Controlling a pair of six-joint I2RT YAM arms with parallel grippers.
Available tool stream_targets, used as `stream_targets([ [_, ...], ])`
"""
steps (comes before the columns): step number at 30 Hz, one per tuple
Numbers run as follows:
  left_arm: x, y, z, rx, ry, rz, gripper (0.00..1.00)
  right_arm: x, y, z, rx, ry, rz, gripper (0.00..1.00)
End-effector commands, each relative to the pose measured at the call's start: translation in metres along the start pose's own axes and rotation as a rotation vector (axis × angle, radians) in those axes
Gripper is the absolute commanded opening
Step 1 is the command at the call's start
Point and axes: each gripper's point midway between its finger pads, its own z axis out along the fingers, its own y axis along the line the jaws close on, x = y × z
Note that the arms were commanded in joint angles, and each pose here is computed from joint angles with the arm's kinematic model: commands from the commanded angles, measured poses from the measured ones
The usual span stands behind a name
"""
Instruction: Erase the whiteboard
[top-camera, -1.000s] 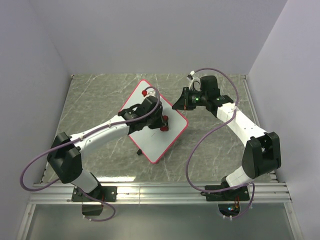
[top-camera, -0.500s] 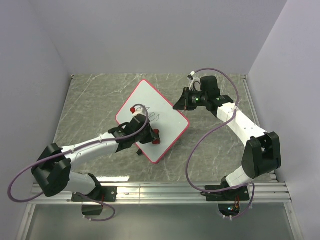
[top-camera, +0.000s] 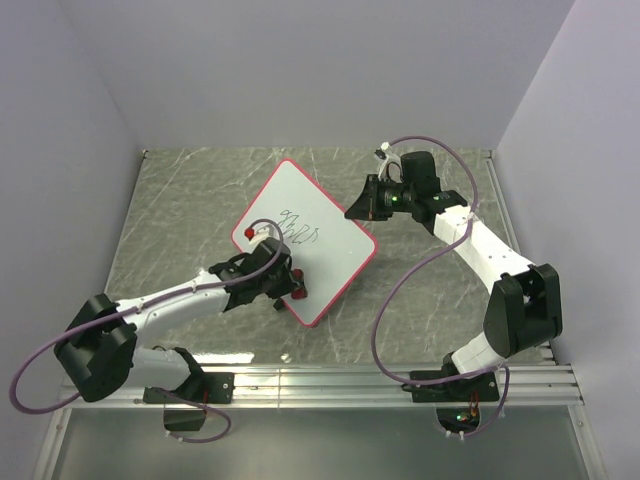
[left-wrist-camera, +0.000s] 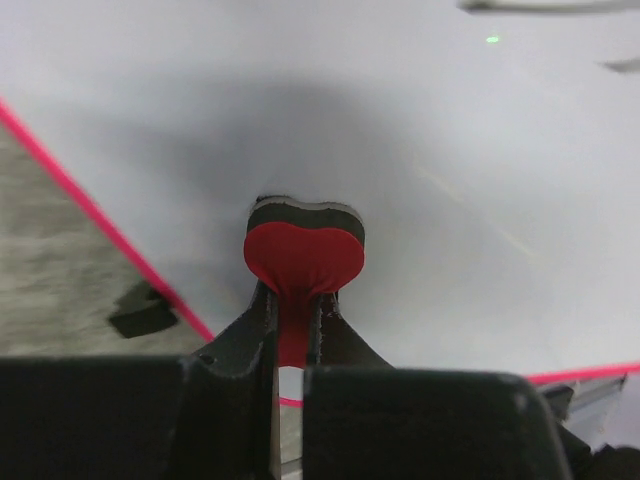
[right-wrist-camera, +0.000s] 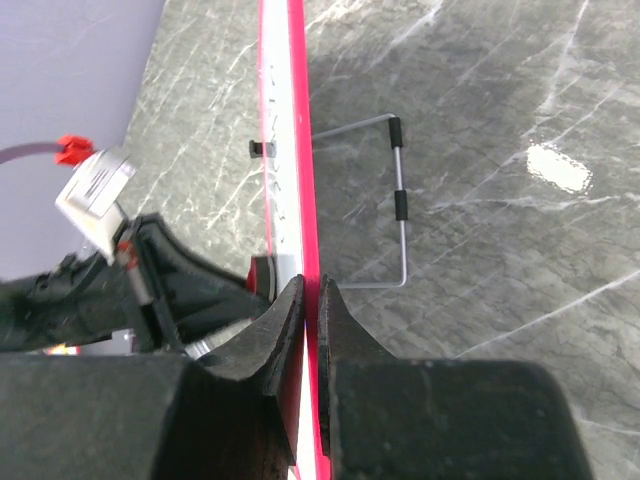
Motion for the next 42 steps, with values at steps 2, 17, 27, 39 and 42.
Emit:
stream_targets([
  [2, -0.005, 0.053, 0.005, -0.190, 0.012, -0.008, 0.00, 0.012, 0.025, -0.004, -0.067, 0.054, 0.031, 0.00],
  [17, -0.117, -0.145, 0.037, 0.095, -0.056, 0.137, 0.00, 0.016, 0.026, -0.006, -0.074, 0.045, 0.031, 0.00],
  [27, -0.138, -0.197, 0.040, 0.207, -0.066, 0.111, 0.00, 0.017, 0.026, -0.005, -0.079, 0.053, 0.031, 0.00],
  [39, -0.128, -0.039, 0.054, -0.053, -0.067, -0.034, 0.00, 0.020, 0.024, -0.003, -0.082, 0.062, 0.036, 0.00],
  [42, -0.127, 0.008, 0.054, -0.125, -0.062, -0.087, 0.00, 0.020, 0.024, -0.003, -0.084, 0.062, 0.039, 0.00],
])
